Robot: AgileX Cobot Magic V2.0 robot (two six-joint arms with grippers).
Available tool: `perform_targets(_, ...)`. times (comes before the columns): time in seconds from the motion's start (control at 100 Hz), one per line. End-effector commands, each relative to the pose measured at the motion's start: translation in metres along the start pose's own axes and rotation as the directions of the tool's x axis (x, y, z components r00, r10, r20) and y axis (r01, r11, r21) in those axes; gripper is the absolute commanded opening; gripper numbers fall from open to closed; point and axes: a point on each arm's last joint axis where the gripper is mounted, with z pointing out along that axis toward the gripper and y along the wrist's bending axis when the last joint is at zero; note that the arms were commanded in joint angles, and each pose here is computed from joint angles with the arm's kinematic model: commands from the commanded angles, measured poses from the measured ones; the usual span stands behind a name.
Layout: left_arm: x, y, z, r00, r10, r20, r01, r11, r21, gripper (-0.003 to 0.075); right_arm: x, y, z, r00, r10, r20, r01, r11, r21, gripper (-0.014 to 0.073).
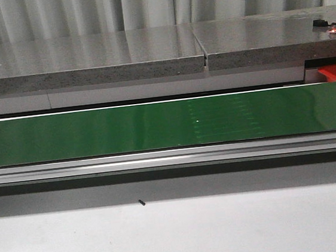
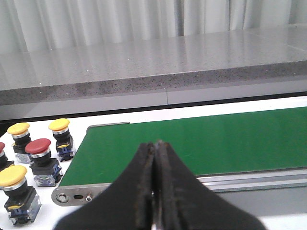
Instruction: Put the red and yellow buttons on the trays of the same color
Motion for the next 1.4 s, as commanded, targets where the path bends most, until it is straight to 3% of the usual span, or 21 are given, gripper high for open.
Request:
perform_targets(0.0,0.002,-0.001,-0.001,0.996,-0.021,0.083,0.02,1.0,0.005,-0.002,-0.013,0.0,-0.003,0.994,-0.009,0.111,0.009,1.0,0.007,-0.0068)
perform_targets(0.29,-0.003,0.0,-0.002,0.995,-0.026,0.098,0.026,1.0,0.005,-0.002,-0.013,0.0,-0.003,0.994,-0.009,0.111,0.009,1.0,0.007,-0.0068)
perform_targets(0.48,-0.041,0.001,-0.009,0.989,-0.073,0.129,0.072,0.997,0.017,-0.002,-0.013,0.0,-0.003,0.994,-0.009,0.111,0.009,1.0,0.007,-0.0068)
perform_targets(0.57,-0.066,0.002,-0.011,0.994,-0.075,0.085,0.073,0.997,0.022,-0.002,-0.013,0.0,-0.003,0.994,-0.009,0.111,0.009,1.0,0.007,-0.0068)
perform_targets(0.71,-0.105,0.003,-0.008,0.994,-0.07,-0.079,0.073,0.997,0.034,-0.002,-0.013,0.0,-0.003,0.994,-0.009,0.111,0.009,1.0,0.007,-0.0068)
perform_targets(0.88,-0.148,0.002,0.01,0.951,-0.081,-0.298,0.102,0.993,0.056,-0.002,-0.013,0.0,-0.003,0.994,-0.009,0.111,0.009,1.0,0.007,-0.0068)
perform_targets(0.99,-0.168,0.0,0.024,0.924,-0.103,-0.367,0.14,0.987,0.074,-0.002,-0.013,0.0,-0.003,0.994,-0.009,0.111,0.009,1.0,0.007,-0.0068)
perform_targets(1.17,-0.17,-0.007,0.048,0.875,-0.172,-0.452,0.241,0.966,0.099,-0.002,-0.013,0.0,-0.003,0.994,-0.009,0.111,0.009,1.0,0.007,-0.0068)
perform_targets(1.39,-0.157,-0.009,0.068,0.813,-0.17,-0.557,0.259,0.962,0.085,-0.002,-0.013,0.0,-0.003,0.994,-0.009,0.111,0.009,1.0,0.007,-0.0068)
